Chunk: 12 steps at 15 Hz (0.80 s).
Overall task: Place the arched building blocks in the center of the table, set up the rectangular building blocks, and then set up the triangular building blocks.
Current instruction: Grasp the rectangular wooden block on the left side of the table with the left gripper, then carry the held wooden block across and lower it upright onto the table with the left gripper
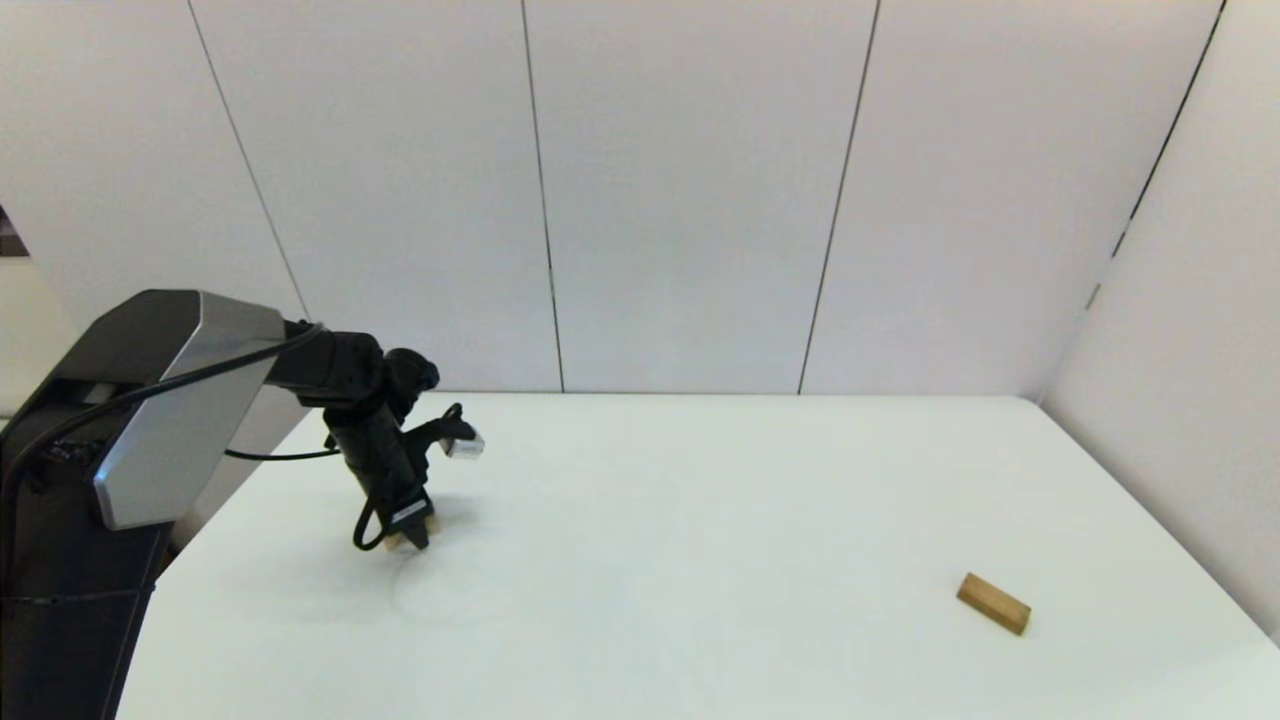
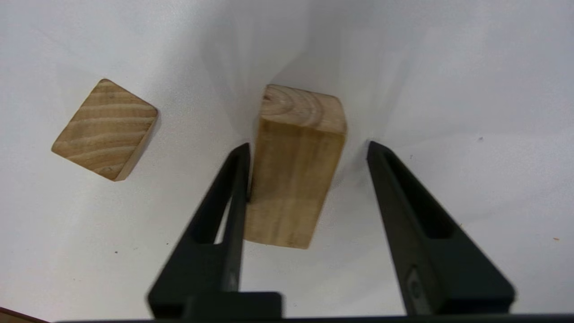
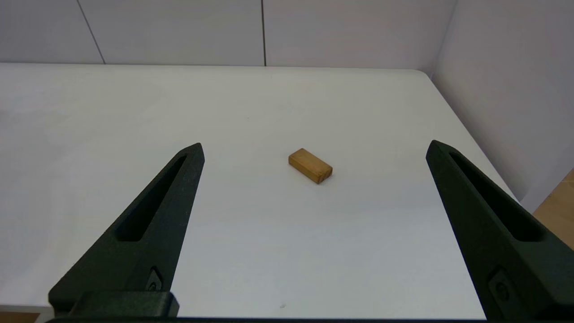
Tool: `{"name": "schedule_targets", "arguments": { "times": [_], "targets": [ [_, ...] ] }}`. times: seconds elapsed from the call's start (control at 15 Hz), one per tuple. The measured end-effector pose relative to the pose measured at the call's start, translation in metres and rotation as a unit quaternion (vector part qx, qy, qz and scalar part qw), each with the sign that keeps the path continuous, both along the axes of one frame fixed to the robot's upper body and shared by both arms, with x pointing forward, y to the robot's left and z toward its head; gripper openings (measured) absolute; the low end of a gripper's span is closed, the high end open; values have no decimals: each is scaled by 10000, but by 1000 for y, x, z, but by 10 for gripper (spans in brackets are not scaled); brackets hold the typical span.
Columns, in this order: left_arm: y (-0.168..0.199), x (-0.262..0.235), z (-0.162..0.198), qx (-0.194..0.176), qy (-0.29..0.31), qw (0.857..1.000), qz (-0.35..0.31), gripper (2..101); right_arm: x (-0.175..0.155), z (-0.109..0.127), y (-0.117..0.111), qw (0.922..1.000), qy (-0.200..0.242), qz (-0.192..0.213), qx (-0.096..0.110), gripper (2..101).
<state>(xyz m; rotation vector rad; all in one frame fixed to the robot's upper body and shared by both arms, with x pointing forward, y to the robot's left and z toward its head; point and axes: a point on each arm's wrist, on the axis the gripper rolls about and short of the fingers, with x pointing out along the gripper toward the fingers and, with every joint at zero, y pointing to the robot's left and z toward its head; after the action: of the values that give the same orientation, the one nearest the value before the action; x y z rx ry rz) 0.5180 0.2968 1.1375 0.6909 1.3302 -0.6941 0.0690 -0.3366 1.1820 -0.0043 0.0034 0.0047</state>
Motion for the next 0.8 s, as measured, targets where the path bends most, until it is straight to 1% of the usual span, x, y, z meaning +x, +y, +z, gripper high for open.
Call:
{"name": "schedule_targets", "arguments": {
  "times": [0.07,0.13,0.53,0.67,0.8],
  "targets": [
    [0,0,0,-3,4,10000,6,445,0,0,0,10000,0,-2,0,980],
    [0,0,0,-4,4,10000,10,274,0,0,0,10000,0,-2,2,980],
    [-2,1,6,-38,-84,9999,120,278,0,0,0,10000,-2,-2,0,980],
    [-11,2,17,-90,-243,9997,6,278,0,0,0,10000,-2,-4,0,980],
    [-28,2,33,-217,-473,9984,-204,278,0,0,0,10000,-2,-2,2,980]
  ]
}}
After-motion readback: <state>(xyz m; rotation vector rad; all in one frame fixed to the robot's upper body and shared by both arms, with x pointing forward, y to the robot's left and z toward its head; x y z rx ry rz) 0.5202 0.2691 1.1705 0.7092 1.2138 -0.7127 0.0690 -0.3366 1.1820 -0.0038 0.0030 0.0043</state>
